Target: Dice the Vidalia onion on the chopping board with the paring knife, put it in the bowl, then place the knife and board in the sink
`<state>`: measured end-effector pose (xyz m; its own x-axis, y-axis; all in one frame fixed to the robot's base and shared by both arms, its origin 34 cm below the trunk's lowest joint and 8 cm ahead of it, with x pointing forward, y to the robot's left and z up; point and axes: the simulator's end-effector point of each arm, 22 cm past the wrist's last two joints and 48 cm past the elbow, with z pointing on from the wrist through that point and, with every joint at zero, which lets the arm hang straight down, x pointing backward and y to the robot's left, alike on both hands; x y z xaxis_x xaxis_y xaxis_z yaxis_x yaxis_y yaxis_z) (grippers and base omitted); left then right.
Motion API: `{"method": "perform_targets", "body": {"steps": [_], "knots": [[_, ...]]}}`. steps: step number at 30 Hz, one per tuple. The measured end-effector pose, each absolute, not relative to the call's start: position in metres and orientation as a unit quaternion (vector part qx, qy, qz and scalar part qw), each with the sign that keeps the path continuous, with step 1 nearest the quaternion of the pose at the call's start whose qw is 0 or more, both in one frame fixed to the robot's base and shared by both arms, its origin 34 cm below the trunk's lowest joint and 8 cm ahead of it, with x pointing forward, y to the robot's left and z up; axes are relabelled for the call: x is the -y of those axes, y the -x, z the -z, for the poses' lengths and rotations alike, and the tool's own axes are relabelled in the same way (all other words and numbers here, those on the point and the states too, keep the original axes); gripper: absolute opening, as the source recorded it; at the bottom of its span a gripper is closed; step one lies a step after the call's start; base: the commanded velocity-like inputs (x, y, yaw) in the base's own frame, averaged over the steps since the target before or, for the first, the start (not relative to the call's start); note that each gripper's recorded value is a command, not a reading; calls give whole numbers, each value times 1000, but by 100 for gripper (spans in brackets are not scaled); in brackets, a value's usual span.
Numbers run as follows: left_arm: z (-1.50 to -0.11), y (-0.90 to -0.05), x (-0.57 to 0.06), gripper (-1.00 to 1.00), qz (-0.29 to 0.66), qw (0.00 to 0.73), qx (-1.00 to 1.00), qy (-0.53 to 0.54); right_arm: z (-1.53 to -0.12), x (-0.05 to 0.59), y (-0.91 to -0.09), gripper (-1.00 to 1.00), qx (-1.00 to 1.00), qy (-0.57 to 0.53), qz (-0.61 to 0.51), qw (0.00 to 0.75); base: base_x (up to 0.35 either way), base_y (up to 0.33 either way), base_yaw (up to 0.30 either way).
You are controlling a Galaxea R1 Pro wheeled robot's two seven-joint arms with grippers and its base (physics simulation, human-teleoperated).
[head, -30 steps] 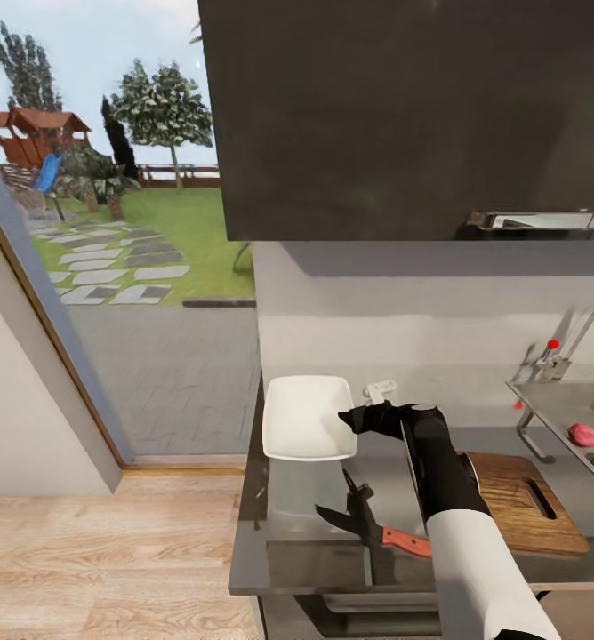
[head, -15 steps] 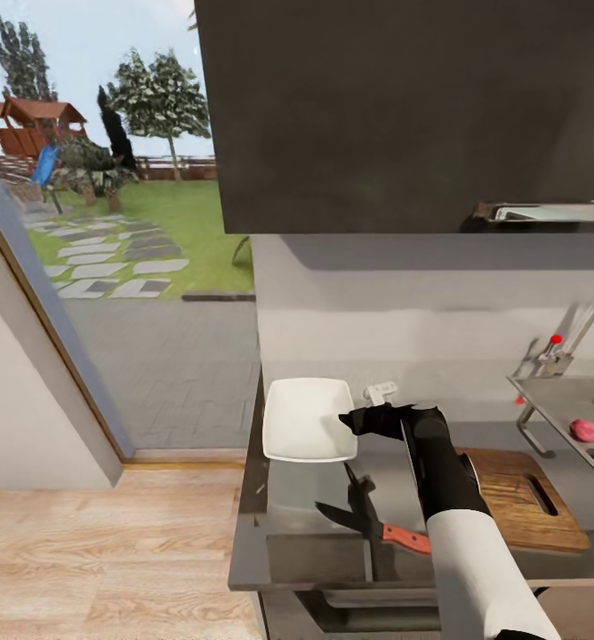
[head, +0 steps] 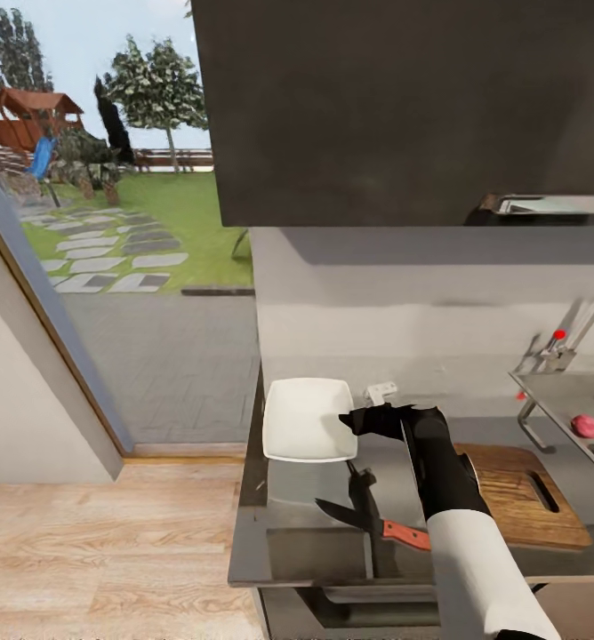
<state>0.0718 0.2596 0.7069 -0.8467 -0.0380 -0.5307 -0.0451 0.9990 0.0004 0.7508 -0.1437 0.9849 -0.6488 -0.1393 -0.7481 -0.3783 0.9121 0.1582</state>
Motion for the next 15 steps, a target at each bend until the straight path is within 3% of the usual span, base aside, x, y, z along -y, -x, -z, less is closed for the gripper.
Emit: {"method": "perform_targets", "body": {"steps": [15], "knots": [[-708,-66,-260,100,-7,267,-963,22,-973,144,-750,-100,-899,143,-153,385,0,0,0]]}}
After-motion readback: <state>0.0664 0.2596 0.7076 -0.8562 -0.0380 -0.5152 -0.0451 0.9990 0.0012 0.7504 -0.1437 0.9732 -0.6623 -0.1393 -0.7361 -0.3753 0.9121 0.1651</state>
